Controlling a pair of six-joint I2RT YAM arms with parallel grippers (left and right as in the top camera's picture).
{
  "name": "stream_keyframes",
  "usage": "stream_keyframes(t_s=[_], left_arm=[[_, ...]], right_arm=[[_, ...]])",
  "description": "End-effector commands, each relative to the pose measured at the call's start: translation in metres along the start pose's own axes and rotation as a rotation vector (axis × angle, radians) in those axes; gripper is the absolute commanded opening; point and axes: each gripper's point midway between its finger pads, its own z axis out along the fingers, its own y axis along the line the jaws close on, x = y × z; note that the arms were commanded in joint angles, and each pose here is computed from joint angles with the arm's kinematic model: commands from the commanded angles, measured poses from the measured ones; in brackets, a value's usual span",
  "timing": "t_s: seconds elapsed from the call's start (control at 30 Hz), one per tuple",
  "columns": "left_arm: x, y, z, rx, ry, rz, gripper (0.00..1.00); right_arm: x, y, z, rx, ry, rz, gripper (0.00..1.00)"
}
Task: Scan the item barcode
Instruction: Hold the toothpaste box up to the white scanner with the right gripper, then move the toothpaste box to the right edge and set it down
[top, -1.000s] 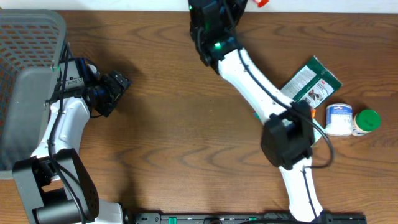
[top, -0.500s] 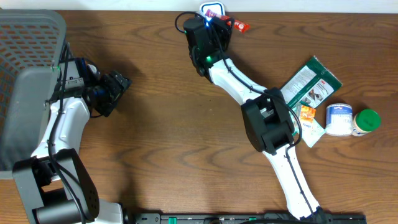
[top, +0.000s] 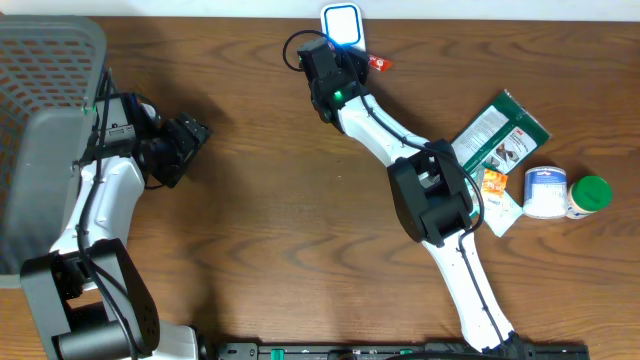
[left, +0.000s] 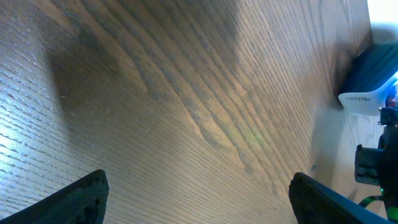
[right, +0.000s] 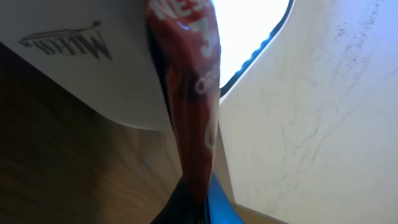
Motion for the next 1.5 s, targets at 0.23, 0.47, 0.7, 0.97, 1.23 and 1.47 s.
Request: stream_keyframes(t_s=[0.23,0.47,0.7,0.97,1.23,1.47], left_arm=[[-0.008,0.002,-0.002,-0.008,-0.02,-0.003,0.91],[-0.008,0.002,-0.002,-0.008,-0.02,-0.003,0.9],[-0.008,0.002,-0.002,-0.008,-0.02,-0.004,0.9],[-0.008,0.002,-0.002,-0.008,-0.02,-0.003,0.9],[-0.008,0.002,-0.002,-0.008,-0.02,-0.004,0.91],[-0.008,0.002,-0.002,-0.008,-0.02,-0.003,0.91]], right_arm=[[0.007,-0.034,0.013,0.095,0.013,0.133,0.01],[0.005,-0.033,0.012,0.09,0.004,0.133,0.01],[0.003,-0.033,0.011,0.089,-0.002,0.146,0.01],[0.009,-0.092,-0.046,0.085,-0.009,0.352,0.01],[0.072,-0.174,-0.176,-0.463,-0.168,0.863,0.01],[0.215,-0.2,-0.208,-0.688,0.037,1.076,0.01]])
